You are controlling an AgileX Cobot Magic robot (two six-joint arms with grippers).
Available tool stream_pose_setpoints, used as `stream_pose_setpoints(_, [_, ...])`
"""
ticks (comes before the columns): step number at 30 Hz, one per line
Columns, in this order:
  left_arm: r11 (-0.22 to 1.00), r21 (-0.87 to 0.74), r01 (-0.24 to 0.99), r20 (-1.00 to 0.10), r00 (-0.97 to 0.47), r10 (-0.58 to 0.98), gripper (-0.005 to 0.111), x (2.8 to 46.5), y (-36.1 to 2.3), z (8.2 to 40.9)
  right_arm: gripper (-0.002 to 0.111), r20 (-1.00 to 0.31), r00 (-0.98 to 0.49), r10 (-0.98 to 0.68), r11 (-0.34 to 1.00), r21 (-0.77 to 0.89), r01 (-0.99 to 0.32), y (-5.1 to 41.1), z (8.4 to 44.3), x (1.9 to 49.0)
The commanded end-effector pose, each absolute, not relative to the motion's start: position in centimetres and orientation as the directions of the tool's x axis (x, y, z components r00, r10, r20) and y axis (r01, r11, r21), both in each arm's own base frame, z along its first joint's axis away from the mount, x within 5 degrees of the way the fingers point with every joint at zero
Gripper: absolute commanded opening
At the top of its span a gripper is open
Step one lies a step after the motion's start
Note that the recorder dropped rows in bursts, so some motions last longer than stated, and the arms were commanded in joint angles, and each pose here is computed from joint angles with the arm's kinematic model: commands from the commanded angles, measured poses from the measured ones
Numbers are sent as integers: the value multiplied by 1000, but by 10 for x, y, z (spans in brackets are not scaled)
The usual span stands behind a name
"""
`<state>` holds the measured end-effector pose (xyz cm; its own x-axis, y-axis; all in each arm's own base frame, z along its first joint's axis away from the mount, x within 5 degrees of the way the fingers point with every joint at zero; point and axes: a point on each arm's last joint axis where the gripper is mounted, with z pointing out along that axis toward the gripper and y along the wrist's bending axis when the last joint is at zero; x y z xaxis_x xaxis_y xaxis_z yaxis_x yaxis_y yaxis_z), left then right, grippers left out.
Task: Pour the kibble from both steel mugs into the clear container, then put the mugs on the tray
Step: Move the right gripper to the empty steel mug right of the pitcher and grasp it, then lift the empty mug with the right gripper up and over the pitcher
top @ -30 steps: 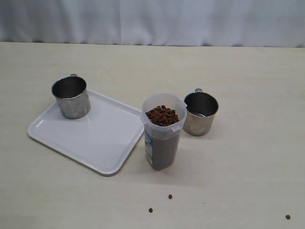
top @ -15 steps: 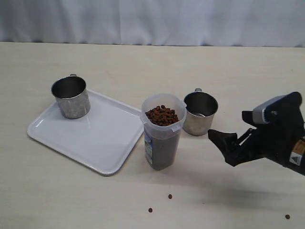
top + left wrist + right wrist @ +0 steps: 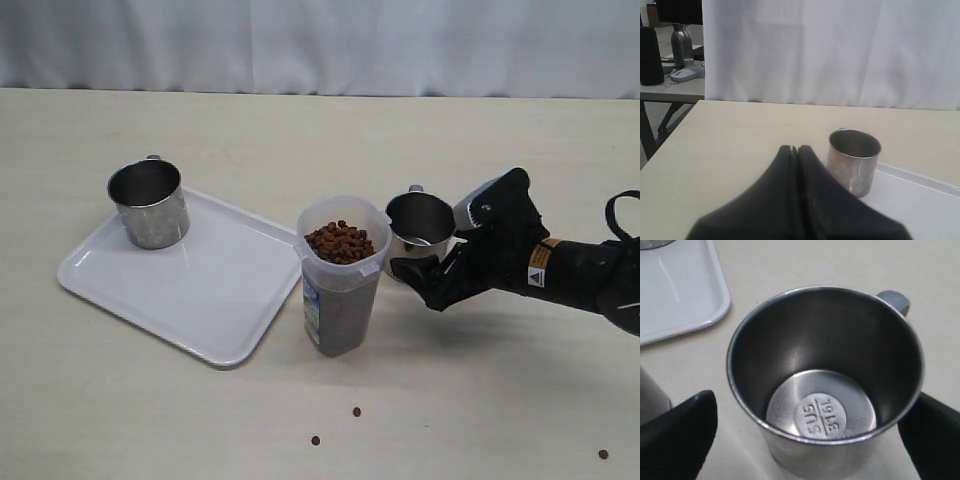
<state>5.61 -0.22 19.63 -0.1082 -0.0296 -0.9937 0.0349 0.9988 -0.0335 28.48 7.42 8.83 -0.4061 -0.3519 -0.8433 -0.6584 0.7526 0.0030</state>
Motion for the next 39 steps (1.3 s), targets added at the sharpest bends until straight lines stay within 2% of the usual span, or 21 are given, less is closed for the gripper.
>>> stream_pose_setpoints(1, [999,-34,34,-995,-100,-30,0,56,-2,196,108,-869,-364,-336,725,8,-689,80,83,294])
stream_pose_setpoints(7, [999,-34,34,-995,-100,-30,0,56,-2,196,108,-872,-351,-341,710,5,-704,82,80,298])
stream_pose_setpoints(9, [999,-34,34,-995,-100,-30,0,56,-2,196,103,-877,-347,-333,715,5,-699,82,81,300])
stream_pose_setpoints(10, [999,-34,34,-995,-100,-30,0,56,-2,196,97,-878,-351,-326,723,8,-690,82,81,300])
stream_pose_setpoints(12, [999,-34,34,-994,-103,-30,0,56,-2,196,78,-881,-364,-304,748,16,-663,80,82,302])
stream_pose_setpoints(14, [999,-34,34,-994,-103,-30,0,56,-2,196,48,-880,-365,-303,748,17,-663,80,82,302])
stream_pose_setpoints(16, [999,-34,34,-994,-103,-30,0,56,-2,196,8,-883,-347,-315,733,6,-680,81,85,302])
stream_pose_setpoints(20, [999,-34,34,-994,-103,-30,0,56,-2,196,5,-908,-279,-311,732,-42,-680,80,111,298])
stream_pose_setpoints(23, [999,-34,34,-994,-103,-30,0,56,-2,196,5,-933,-184,-308,736,-111,-668,79,143,290])
stream_pose_setpoints(28, [999,-34,34,-994,-103,-30,0,56,-2,196,5,-958,50,-283,747,-253,-614,76,218,270])
stream_pose_setpoints(33, [999,-34,34,-994,-103,-30,0,56,-2,196,5,-960,183,-210,612,-275,-741,98,270,238])
stream_pose_setpoints(36, [999,-34,34,-994,-103,-30,0,56,-2,196,5,-956,222,-190,518,-290,-805,130,278,225])
stream_pose_setpoints(39, [999,-34,34,-994,-103,-30,0,56,-2,196,5,-941,208,-267,436,-311,-844,170,276,221])
